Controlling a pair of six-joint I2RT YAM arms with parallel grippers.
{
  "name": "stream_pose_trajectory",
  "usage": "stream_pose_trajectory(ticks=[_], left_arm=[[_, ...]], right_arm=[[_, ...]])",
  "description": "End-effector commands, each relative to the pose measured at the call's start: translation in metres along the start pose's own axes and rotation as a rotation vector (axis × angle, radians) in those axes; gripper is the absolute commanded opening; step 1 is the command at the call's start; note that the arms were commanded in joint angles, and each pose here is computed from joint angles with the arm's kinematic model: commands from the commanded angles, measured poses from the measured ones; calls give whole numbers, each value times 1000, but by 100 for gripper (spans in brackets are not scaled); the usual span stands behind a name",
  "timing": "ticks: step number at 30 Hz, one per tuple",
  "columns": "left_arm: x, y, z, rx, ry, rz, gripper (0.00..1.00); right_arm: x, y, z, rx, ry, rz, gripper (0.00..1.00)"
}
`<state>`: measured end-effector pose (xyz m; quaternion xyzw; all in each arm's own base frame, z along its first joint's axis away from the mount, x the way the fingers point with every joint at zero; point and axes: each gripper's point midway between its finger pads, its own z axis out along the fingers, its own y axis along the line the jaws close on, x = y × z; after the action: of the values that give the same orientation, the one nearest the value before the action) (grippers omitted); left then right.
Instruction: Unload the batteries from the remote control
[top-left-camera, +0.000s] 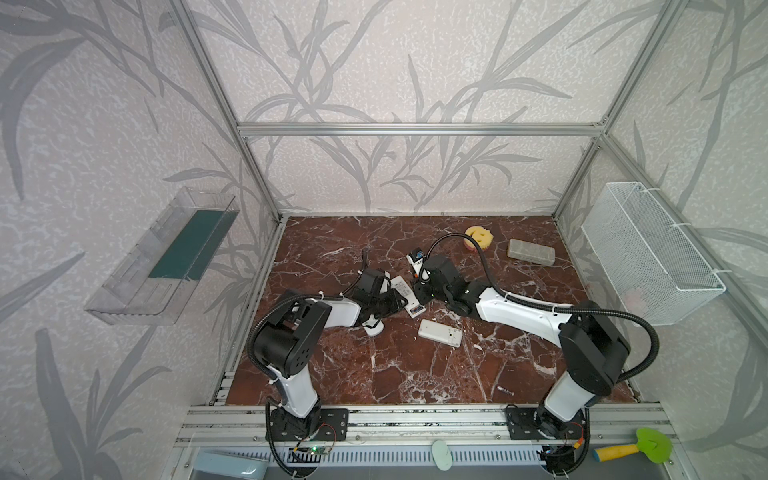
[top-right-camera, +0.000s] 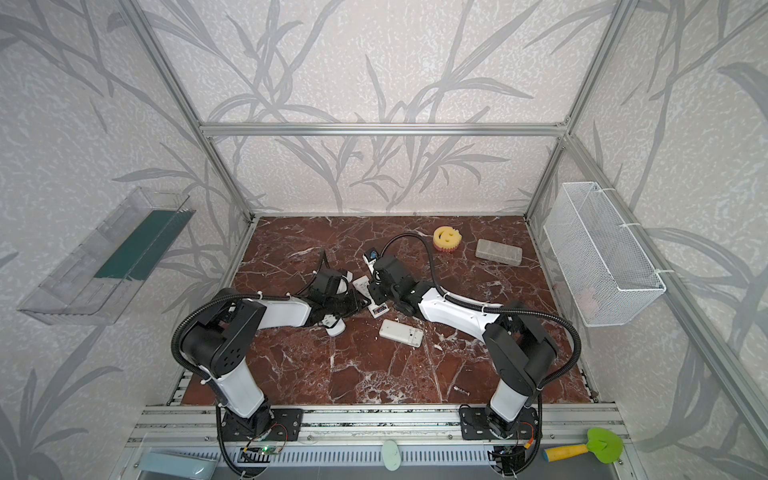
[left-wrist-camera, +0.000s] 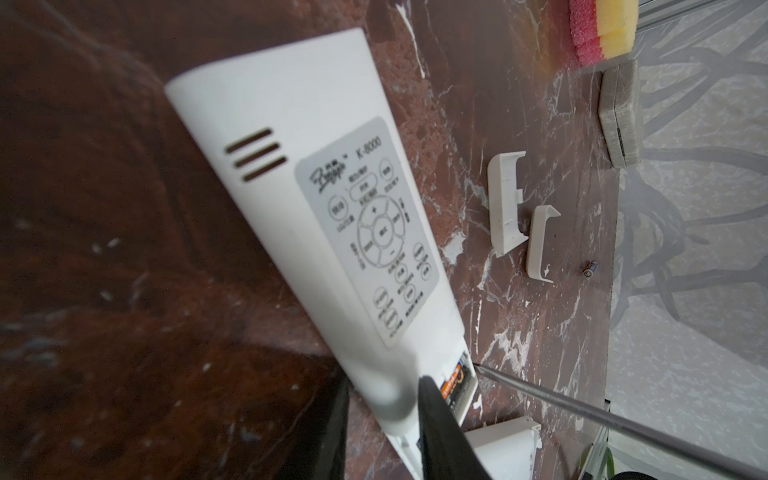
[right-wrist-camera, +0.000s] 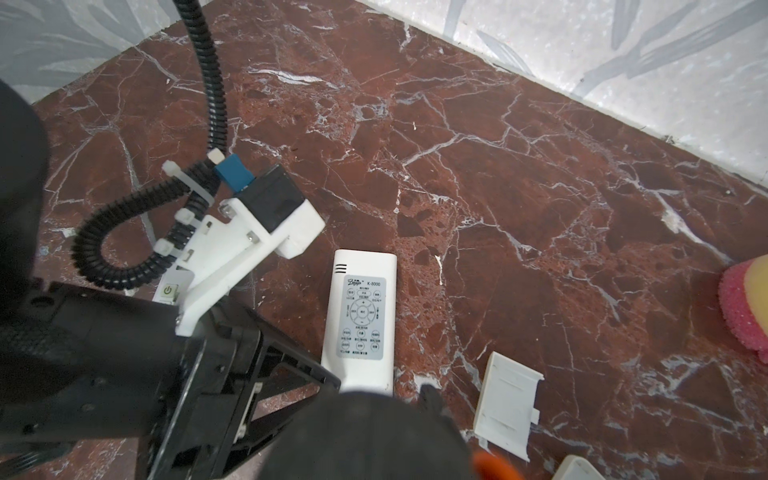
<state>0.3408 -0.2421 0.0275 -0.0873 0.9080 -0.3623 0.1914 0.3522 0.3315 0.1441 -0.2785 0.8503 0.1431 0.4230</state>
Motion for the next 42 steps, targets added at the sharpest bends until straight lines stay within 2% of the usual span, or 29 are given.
stream_pose_trajectory(ticks=[1,6,12,24,42], left_arm=[[15,20,0,-63,42,-34,32],[15,20,0,-63,40,-33,32],[14,19,0,-59,39,-33,31],[14,19,1,-59,42,-33,31],[15,21,1,-61,46,-35,31]], right_arm=[[4,-1,-7,11,8,5,0],[-22,1,-27,-4,-67,12,0],[-31,6,-33,-27,-91,26,0],[-20,16,-13,-64,-60,44,0],[-5,7,-2,-4,-22,-4,0]])
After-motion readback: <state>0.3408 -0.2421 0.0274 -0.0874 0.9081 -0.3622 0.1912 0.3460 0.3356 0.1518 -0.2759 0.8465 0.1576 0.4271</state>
